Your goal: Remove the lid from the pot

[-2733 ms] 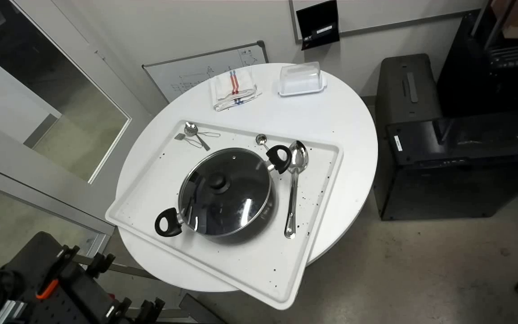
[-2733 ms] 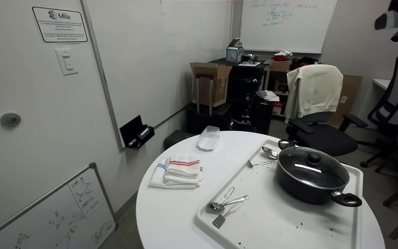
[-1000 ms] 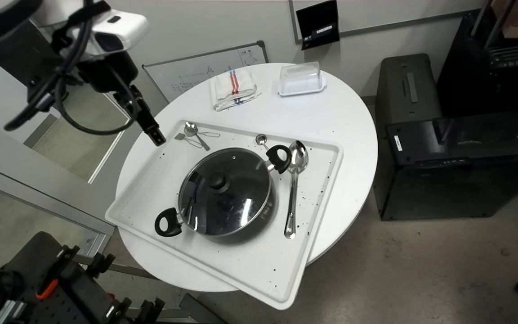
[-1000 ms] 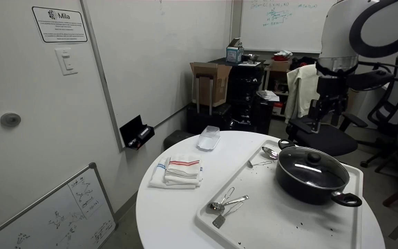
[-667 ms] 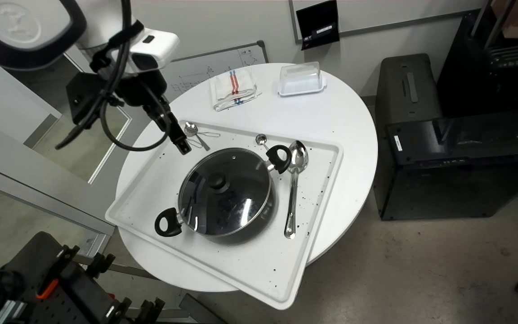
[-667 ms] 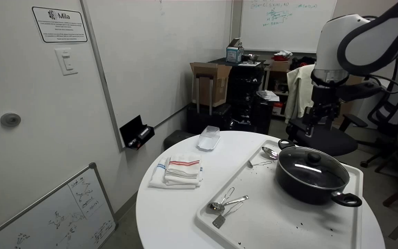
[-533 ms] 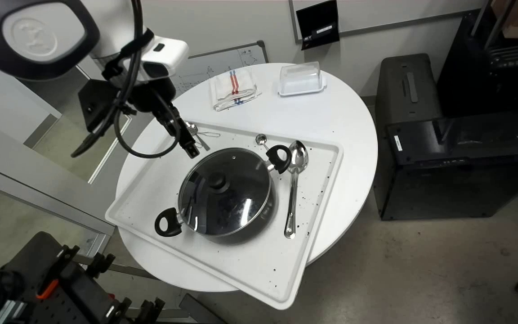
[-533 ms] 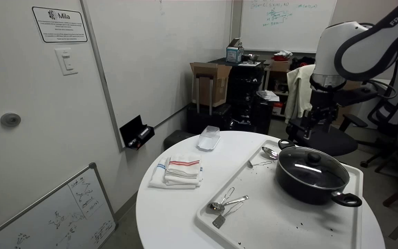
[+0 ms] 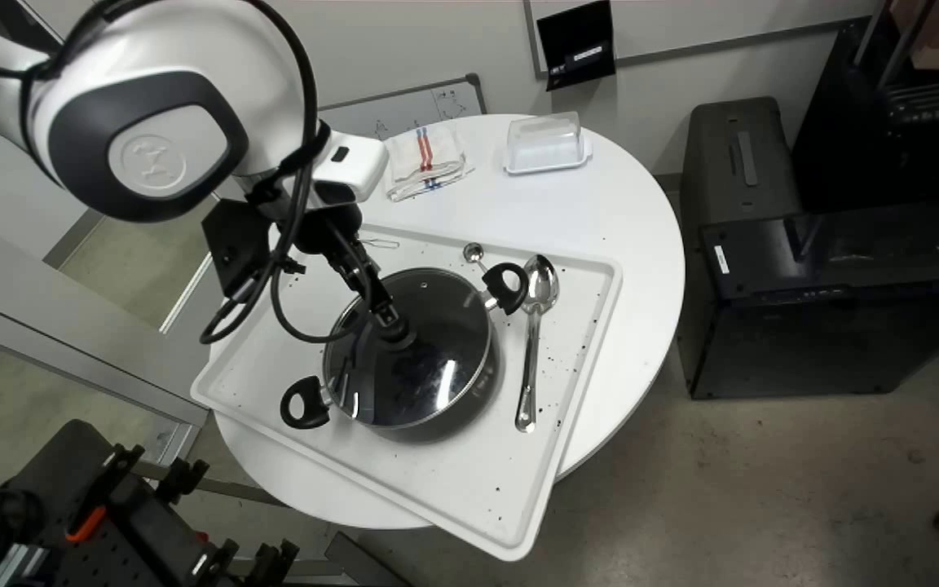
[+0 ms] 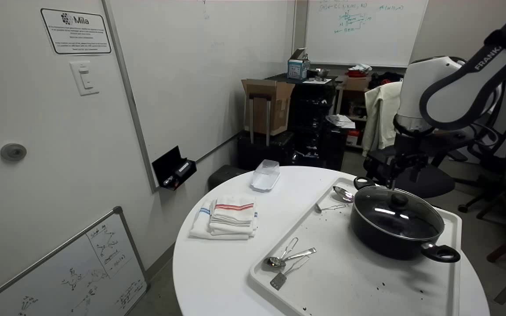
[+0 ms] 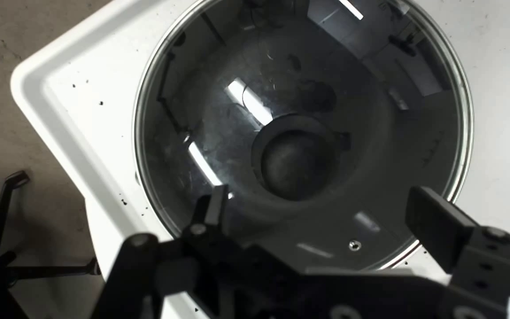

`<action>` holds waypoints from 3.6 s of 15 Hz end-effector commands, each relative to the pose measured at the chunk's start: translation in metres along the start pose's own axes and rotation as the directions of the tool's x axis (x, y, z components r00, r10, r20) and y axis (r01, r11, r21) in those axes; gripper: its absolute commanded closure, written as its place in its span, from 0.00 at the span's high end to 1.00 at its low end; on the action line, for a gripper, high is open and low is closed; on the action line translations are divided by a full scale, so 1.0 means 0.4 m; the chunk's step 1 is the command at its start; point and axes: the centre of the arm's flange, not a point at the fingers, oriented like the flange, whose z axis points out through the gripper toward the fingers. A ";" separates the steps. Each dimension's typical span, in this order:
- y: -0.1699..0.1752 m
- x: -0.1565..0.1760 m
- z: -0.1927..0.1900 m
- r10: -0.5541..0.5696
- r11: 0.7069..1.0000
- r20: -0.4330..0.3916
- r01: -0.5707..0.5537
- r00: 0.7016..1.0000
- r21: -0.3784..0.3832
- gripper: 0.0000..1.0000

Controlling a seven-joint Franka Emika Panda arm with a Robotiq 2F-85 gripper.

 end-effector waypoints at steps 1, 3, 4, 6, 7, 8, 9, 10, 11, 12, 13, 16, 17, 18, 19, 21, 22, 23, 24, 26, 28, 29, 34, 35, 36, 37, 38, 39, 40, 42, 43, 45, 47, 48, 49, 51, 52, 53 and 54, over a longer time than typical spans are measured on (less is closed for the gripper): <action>0.020 0.012 0.043 -0.009 1.000 -0.016 0.008 1.000 -0.008 1.00; 0.024 0.011 0.062 -0.009 1.000 -0.012 0.009 1.000 -0.014 1.00; 0.024 0.011 0.072 -0.013 1.000 -0.011 0.012 1.000 -0.015 1.00; 0.025 0.008 0.090 -0.021 1.000 -0.012 0.021 1.000 -0.021 1.00; 0.025 0.007 0.097 -0.023 0.999 -0.014 0.023 1.000 -0.023 1.00; 0.025 0.006 0.104 -0.026 0.999 -0.013 0.025 1.000 -0.023 1.00; 0.025 0.005 0.110 -0.028 0.999 -0.014 0.028 1.000 -0.025 1.00; 0.025 0.003 0.115 -0.035 0.999 -0.017 0.034 0.999 -0.025 1.00; 0.025 0.002 0.119 -0.039 0.999 -0.016 0.039 0.999 -0.025 1.00; 0.025 0.000 0.120 -0.045 0.999 -0.019 0.044 0.999 -0.023 0.95; 0.024 -0.001 0.122 -0.049 0.999 -0.019 0.048 0.999 -0.022 0.85; 0.025 -0.003 0.125 -0.062 0.998 -0.023 0.062 0.998 -0.020 0.62; 0.025 -0.003 0.126 -0.064 0.998 -0.025 0.064 0.998 -0.019 0.56; 0.024 -0.003 0.125 -0.066 0.998 -0.026 0.065 0.998 -0.017 0.46; 0.021 -0.004 0.123 -0.068 0.998 -0.029 0.068 0.997 -0.017 0.38; 0.019 -0.005 0.120 -0.072 0.997 -0.033 0.071 0.997 -0.015 0.25; 0.020 -0.006 0.117 -0.073 0.997 -0.034 0.073 0.997 -0.012 0.25; 0.020 -0.007 0.115 -0.075 0.997 -0.034 0.074 0.997 -0.011 0.25; 0.021 -0.009 0.109 -0.075 0.997 -0.035 0.075 0.997 -0.010 0.25; 0.023 -0.016 0.091 -0.081 0.997 -0.037 0.081 0.996 -0.009 0.25; 0.026 -0.027 0.069 -0.097 0.995 -0.038 0.097 0.995 -0.003 0.25; 0.027 -0.035 0.058 -0.108 0.994 -0.044 0.108 0.993 -0.003 0.25; 0.019 -0.071 0.012 -0.145 0.989 -0.060 0.144 0.988 -0.023 0.25; 0.016 -0.076 0.006 -0.157 0.987 -0.059 0.156 0.986 -0.028 0.25; 0.007 -0.082 -0.001 -0.170 0.985 -0.065 0.168 0.983 -0.035 0.25; -0.002 -0.089 -0.004 -0.184 0.983 -0.064 0.182 0.981 -0.040 0.25; -0.015 -0.097 -0.007 -0.203 0.978 -0.068 0.200 0.977 -0.051 0.25; -0.028 -0.104 -0.007 -0.222 0.974 -0.072 0.218 0.972 -0.062 0.25; -0.045 -0.113 -0.005 -0.246 0.968 -0.074 0.240 0.967 -0.074 0.25; -0.081 -0.132 -0.001 -0.292 0.954 -0.074 0.285 0.953 -0.097 0.25; -0.102 -0.143 0.002 -0.317 0.945 -0.076 0.308 0.945 -0.109 0.25; -0.147 -0.166 0.008 -0.359 0.929 -0.080 0.347 0.930 -0.131 0.25; -0.197 -0.191 0.011 -0.399 0.911 -0.092 0.384 0.912 -0.149 0.25; -0.226 -0.206 0.012 -0.419 0.903 -0.101 0.401 0.903 -0.157 0.25; -0.251 -0.219 0.013 -0.435 0.895 -0.108 0.416 0.894 -0.163 0.25; -0.308 -0.248 0.022 -0.467 0.879 -0.113 0.445 0.877 -0.172 0.25; -0.337 -0.260 0.028 -0.479 0.872 -0.114 0.457 0.870 -0.175 0.25; -0.363 -0.271 0.032 -0.488 0.867 -0.118 0.465 0.865 -0.177 0.25; -0.390 -0.283 0.037 -0.498 0.862 -0.119 0.475 0.859 -0.181 0.25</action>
